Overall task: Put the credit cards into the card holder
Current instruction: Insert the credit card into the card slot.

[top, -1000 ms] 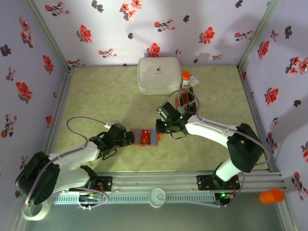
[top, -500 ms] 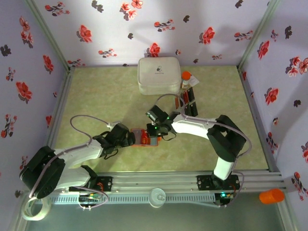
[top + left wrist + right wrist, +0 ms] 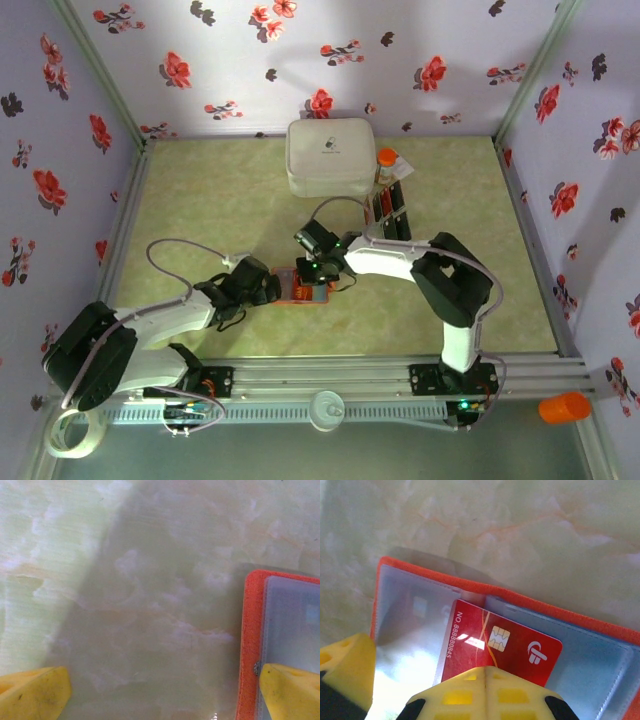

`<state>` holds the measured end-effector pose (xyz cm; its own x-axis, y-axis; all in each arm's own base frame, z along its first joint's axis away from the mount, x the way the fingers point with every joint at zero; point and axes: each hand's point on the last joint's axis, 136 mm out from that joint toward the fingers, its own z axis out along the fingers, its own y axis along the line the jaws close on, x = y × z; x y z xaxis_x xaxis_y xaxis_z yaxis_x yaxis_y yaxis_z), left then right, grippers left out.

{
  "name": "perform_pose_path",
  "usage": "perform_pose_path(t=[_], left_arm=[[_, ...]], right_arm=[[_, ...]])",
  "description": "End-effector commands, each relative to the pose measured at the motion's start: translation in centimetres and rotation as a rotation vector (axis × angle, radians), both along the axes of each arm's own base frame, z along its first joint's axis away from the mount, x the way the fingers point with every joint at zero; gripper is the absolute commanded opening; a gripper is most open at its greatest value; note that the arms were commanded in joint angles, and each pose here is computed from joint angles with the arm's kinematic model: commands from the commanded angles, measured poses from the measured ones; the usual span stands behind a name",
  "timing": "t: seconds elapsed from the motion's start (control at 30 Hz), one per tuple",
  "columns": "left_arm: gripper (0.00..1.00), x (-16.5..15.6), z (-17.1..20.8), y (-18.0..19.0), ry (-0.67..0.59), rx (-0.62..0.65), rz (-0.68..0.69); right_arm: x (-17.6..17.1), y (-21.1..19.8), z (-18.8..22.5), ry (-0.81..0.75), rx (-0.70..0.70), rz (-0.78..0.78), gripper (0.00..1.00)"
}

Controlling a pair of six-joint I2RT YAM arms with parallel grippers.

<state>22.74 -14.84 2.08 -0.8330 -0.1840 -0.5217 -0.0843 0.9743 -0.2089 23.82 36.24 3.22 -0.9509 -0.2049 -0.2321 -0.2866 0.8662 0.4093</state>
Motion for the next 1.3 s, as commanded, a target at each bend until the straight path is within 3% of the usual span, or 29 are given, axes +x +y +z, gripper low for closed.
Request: perform_pose_path(t=[0.0, 0.47, 0.7, 1.27], left_arm=[[1.00, -1.1, -2.4, -0.6, 0.061, -0.031, -0.035], [1.00, -1.2, -3.0, -0.5, 0.070, -0.023, -0.034], [1.00, -1.3, -3.1, -0.5, 0.071, -0.021, -0.037], [1.00, -1.4, -3.4, -0.4, 0.075, -0.015, -0.040]], right_arm=[[0.0, 1.0, 0.0, 0.013, 0.011, 0.001, 0.03], [-0.1, 2.4, 0.0, 0.036, 0.039, 0.008, 0.01], [0.2, 0.1, 2.2, -0.035, 0.014, -0.014, 0.01], [0.0, -2.6, -0.7, -0.014, -0.085, -0.035, 0.00]])
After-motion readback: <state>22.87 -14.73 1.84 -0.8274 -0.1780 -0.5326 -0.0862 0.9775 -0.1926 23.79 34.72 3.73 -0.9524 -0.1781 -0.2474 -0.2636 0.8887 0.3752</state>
